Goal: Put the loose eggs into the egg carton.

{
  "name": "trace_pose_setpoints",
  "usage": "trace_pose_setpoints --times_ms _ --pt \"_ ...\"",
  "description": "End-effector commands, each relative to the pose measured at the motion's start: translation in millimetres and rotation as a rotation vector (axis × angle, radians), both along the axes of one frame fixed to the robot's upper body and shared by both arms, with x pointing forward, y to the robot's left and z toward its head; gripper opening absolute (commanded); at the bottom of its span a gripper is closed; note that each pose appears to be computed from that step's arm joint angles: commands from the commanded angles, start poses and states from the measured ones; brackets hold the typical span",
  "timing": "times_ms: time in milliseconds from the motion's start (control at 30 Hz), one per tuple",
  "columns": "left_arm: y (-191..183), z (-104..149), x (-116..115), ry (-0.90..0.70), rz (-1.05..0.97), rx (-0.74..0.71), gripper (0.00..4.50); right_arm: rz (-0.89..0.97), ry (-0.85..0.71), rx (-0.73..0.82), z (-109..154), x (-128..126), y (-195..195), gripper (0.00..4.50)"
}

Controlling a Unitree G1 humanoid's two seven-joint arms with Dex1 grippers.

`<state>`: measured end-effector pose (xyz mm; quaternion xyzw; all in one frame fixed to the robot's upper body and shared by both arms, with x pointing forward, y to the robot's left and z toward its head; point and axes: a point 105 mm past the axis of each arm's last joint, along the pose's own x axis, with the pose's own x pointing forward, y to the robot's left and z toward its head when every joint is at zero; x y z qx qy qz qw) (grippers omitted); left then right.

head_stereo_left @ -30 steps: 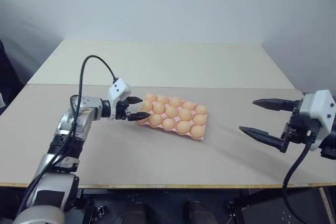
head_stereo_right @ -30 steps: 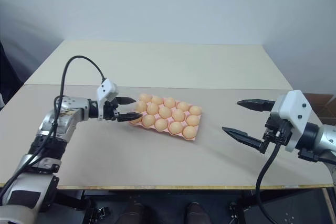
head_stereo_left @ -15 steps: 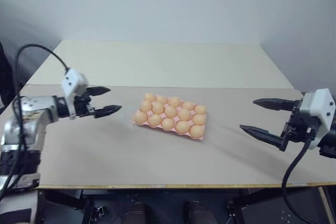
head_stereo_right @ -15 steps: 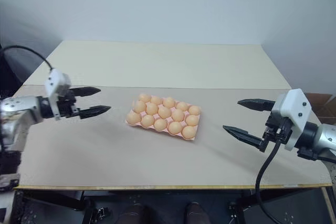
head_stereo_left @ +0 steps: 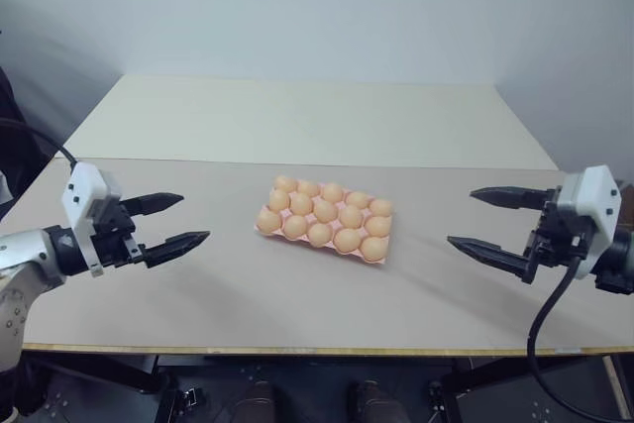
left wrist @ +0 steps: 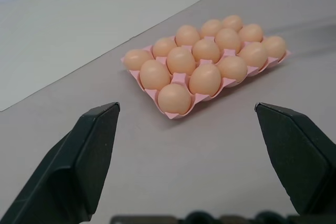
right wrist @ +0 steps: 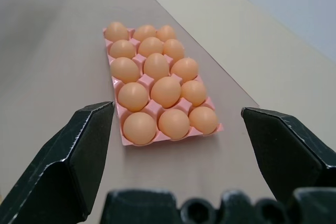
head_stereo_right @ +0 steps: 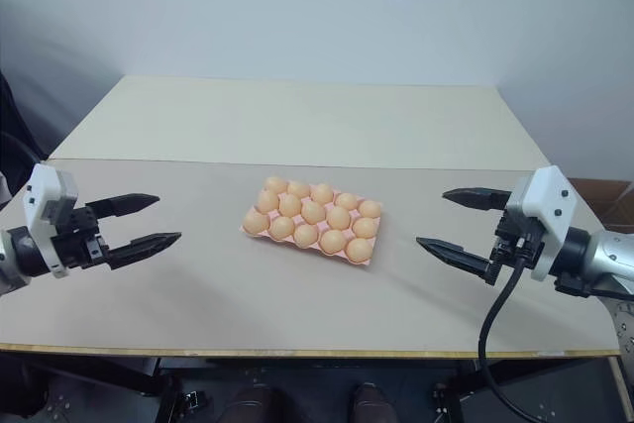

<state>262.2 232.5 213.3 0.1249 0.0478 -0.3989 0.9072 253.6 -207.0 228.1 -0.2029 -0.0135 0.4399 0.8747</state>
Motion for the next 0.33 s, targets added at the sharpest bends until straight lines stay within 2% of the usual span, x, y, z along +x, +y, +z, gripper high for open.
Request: trace_pose_setpoints --times_ms 33,333 --pt "2.0 9.4 -5.3 -0.026 0.018 0.015 4.49 0.011 -0.042 -0.009 10.2 -1.4 -0.5 4.50" --pt "4.3 11.1 -8.2 -0.010 0.032 0.028 4.49 0.011 -0.035 -0.007 7.7 -1.7 0.2 4.50"
